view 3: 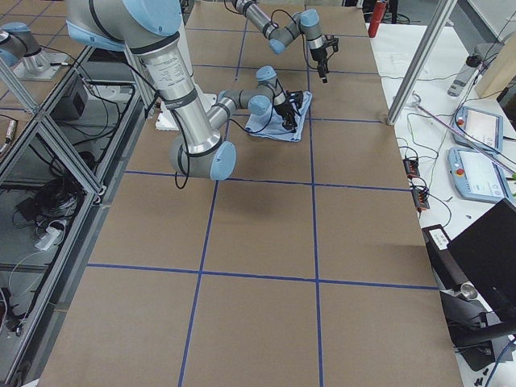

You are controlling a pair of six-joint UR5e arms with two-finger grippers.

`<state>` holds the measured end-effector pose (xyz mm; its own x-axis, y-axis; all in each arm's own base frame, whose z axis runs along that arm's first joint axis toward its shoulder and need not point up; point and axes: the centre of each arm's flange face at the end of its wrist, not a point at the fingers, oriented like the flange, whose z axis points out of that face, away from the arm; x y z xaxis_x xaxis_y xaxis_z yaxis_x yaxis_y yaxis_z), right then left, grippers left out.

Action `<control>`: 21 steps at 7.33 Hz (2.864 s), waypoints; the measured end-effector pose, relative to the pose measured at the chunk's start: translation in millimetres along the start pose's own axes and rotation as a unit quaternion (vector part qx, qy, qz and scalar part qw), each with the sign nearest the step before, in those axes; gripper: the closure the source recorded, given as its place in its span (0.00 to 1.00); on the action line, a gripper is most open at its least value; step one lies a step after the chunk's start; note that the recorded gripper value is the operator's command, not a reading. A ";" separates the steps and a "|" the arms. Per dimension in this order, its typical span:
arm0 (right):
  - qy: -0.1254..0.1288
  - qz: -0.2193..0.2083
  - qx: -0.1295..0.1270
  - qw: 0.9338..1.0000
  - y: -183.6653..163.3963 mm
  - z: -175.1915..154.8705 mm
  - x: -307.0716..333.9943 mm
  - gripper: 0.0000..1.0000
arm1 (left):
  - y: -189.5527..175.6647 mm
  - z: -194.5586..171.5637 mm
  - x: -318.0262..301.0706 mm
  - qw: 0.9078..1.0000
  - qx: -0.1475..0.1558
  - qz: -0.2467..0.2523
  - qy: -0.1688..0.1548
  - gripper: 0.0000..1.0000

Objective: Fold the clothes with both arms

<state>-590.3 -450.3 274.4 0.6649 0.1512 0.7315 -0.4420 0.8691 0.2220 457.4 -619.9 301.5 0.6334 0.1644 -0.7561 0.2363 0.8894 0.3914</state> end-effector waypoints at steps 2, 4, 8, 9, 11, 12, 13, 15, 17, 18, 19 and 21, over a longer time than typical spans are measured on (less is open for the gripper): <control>-0.003 0.003 0.000 1.000 -0.2 -1.9 -1.8 1.00 | 0.2 -0.2 -0.1 1.000 0.000 0.000 0.000 0.00; -0.002 0.004 0.001 1.000 -0.9 -2.2 -1.0 1.00 | 0.5 -0.9 0.9 1.000 0.001 -0.002 0.002 0.00; 0.030 0.012 0.016 0.999 -34.1 6.6 24.2 1.00 | 0.8 -2.9 3.5 1.000 0.002 -0.004 0.004 0.00; 0.037 0.012 0.020 0.999 -40.5 8.1 28.6 1.00 | 1.3 -2.7 3.7 1.000 0.002 -0.004 0.004 0.00; 0.048 0.005 0.030 0.998 -55.3 11.5 37.0 1.00 | 2.9 -2.1 3.6 1.000 0.001 -0.003 0.004 0.00; 0.052 -0.004 0.033 0.998 -63.3 12.4 41.2 0.40 | 3.4 -2.1 3.4 1.000 0.001 -0.003 0.004 0.00; 0.054 -0.013 0.036 0.998 -69.5 12.8 44.4 0.00 | 3.7 -2.9 3.8 1.000 0.001 -0.003 0.005 0.00; 0.051 -0.041 0.025 0.998 -89.5 8.7 48.4 0.00 | 4.8 -8.9 5.5 1.000 0.004 0.000 0.010 0.00; 0.025 -0.042 -0.064 0.997 -144.1 -7.9 76.3 0.00 | 20.6 -24.5 -5.7 1.000 -0.003 0.005 0.022 0.00; 0.025 -0.057 -0.100 0.993 -176.6 -24.3 100.3 0.00 | 34.8 -38.1 -19.5 0.999 -0.012 0.013 0.030 0.00; 0.037 -0.093 -0.130 0.987 -210.6 -49.2 136.4 0.00 | 45.5 -55.6 -41.9 0.999 -0.016 0.036 0.031 0.00; 0.054 -0.166 -0.183 0.968 -268.7 -98.1 259.0 0.00 | 43.8 -106.0 -122.8 0.993 -0.025 0.114 0.002 0.00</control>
<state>-240.2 -598.5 340.9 0.8012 -0.1330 0.5835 0.0361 0.9840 0.1746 311.9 -556.0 355.9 0.6641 0.3649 -0.6526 0.0509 0.8488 0.5263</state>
